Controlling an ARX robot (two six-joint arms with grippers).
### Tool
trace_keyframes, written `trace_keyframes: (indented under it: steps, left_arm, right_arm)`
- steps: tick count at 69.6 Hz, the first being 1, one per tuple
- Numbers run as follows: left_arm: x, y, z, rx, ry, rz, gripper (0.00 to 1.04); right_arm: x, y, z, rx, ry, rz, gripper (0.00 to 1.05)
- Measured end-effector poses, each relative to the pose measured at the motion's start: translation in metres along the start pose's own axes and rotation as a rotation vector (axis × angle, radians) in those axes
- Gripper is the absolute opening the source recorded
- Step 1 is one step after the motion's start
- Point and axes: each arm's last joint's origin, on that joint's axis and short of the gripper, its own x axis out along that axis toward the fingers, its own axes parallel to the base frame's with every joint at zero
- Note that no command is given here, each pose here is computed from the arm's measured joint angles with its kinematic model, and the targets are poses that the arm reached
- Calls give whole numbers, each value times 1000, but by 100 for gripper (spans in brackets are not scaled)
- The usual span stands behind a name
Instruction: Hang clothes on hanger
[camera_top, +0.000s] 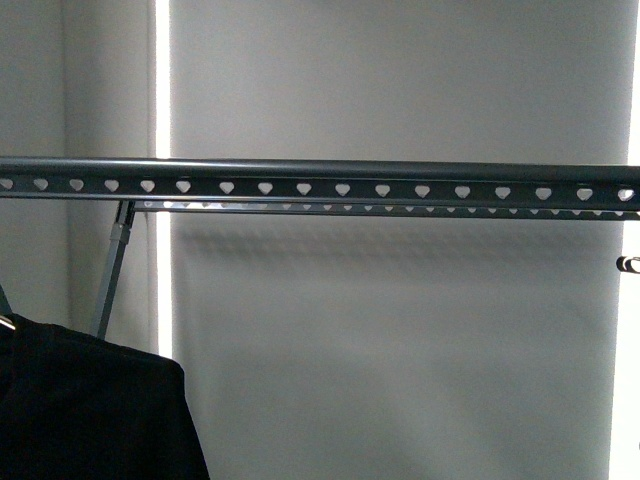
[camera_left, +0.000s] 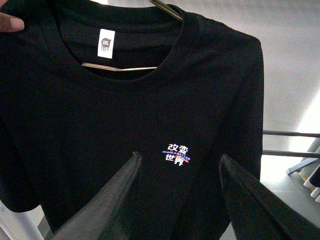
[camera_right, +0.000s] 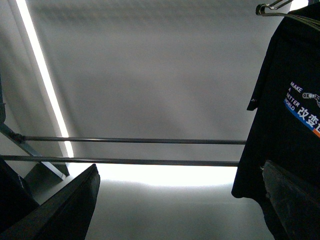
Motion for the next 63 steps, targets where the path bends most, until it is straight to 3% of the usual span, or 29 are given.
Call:
trace_keyframes:
  steps: [16, 23, 29, 35, 40, 46, 63]
  left_arm:
    - [0, 0, 0, 1, 0, 0, 100]
    - [0, 0, 0, -2, 2, -6, 98]
    - [3, -4, -1, -46, 122, -176, 98]
    - [12, -10, 8, -74, 159, -208, 98]
    - [28, -16, 34, -107, 141, -136, 98]
    - [62, -26, 77, -182, 174, 77, 98]
    - [153, -45, 120, -351, 263, 412, 98]
  right_arm:
    - [0, 0, 0, 0, 0, 0, 97]
    - [0, 0, 0, 0, 0, 0, 97]
    - [0, 0, 0, 0, 0, 0, 97]
    - [0, 0, 0, 0, 0, 1, 97]
    - [0, 0, 0, 0, 0, 0, 97]
    - [0, 0, 0, 0, 0, 0, 97]
    - [0, 0, 0, 0, 0, 0, 97]
